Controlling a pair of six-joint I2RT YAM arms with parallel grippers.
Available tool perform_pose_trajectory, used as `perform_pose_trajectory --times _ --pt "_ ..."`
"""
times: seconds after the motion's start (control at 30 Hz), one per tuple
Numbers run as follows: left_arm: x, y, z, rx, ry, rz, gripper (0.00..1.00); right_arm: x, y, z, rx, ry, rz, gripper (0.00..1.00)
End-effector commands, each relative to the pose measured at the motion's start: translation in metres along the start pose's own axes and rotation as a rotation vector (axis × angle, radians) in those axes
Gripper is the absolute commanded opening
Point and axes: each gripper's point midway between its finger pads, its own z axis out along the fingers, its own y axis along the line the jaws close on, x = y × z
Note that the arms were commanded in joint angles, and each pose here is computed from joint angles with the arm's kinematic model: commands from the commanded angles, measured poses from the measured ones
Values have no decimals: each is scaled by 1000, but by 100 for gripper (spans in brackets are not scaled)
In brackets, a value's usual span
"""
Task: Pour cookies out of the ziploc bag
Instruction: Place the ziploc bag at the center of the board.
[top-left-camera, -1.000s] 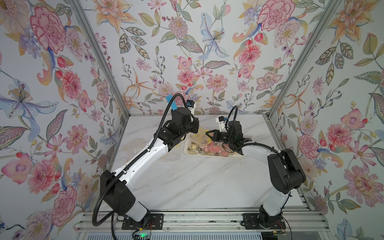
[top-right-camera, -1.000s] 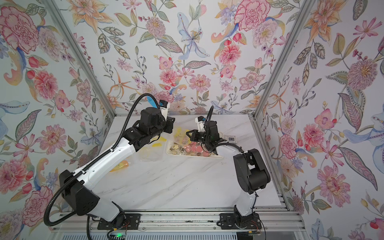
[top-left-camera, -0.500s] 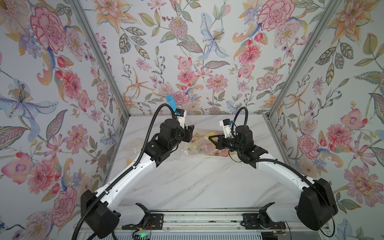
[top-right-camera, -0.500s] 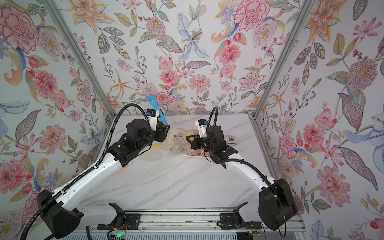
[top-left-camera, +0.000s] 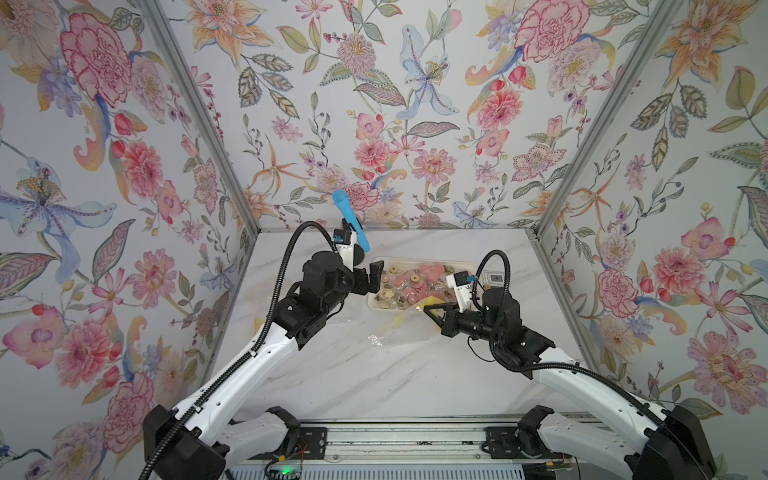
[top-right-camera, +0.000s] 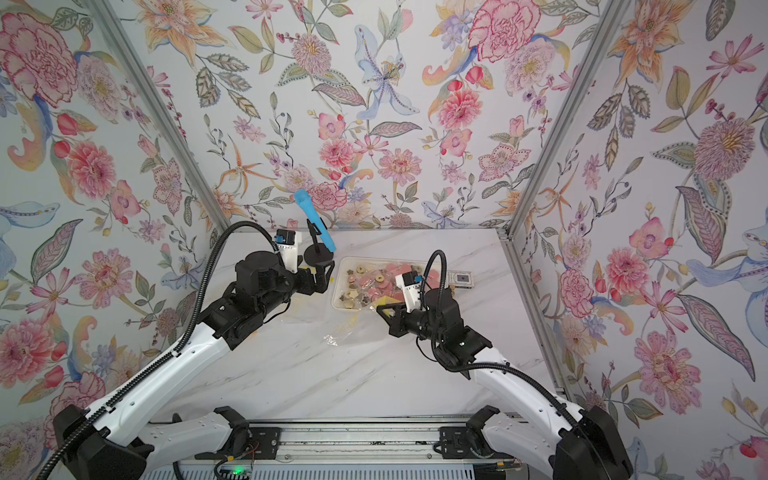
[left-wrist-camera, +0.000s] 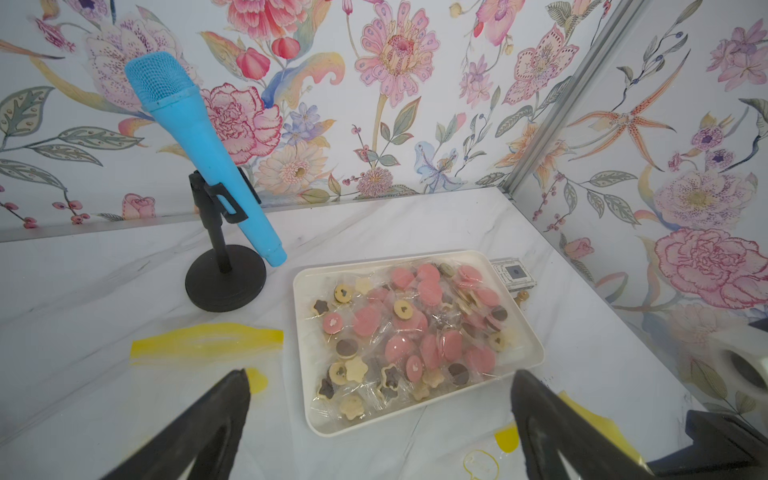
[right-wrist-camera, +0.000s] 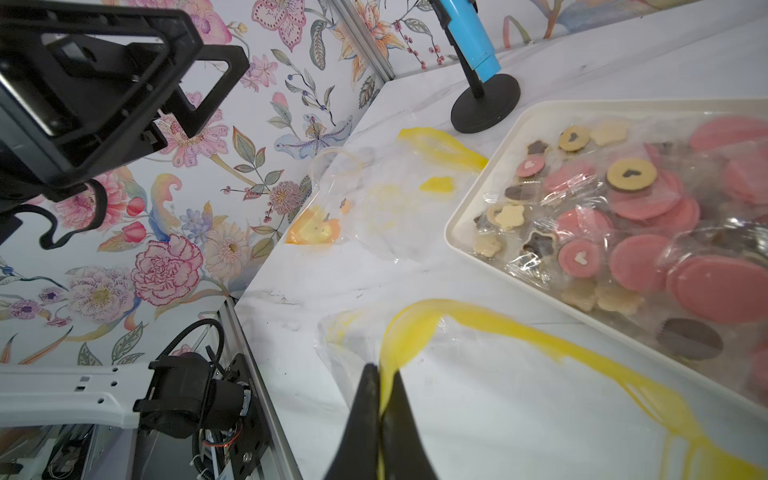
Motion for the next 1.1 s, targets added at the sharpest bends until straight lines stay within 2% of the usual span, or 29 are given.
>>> perform_pose_trajectory --times 0.0,0.17,0.23,0.4,0.57,0.83,0.97,1.03,1.07 --pt "1 -6 -8 97 -20 -85 100 -13 4 2 -8 -67 -54 0" --pt "11 5 -15 56 -4 -75 100 -6 -2 12 -5 -50 -107 0" --pt "16 8 -15 49 7 -80 100 9 4 17 -20 -11 -136 0" --pt "21 14 -16 34 17 -81 100 26 -10 14 43 37 -163 1" --pt "23 20 -15 16 16 -78 100 41 -23 5 163 101 -197 2" --pt "28 31 -9 -25 28 -65 100 59 -29 -8 200 149 -155 22" --pt "30 36 -6 -39 36 -64 100 65 -34 -18 236 168 -148 37" --pt "30 38 -5 -44 39 -61 100 65 -35 -23 251 166 -147 47" --pt "30 39 -4 -49 39 -59 100 64 -36 -27 263 158 -149 55"
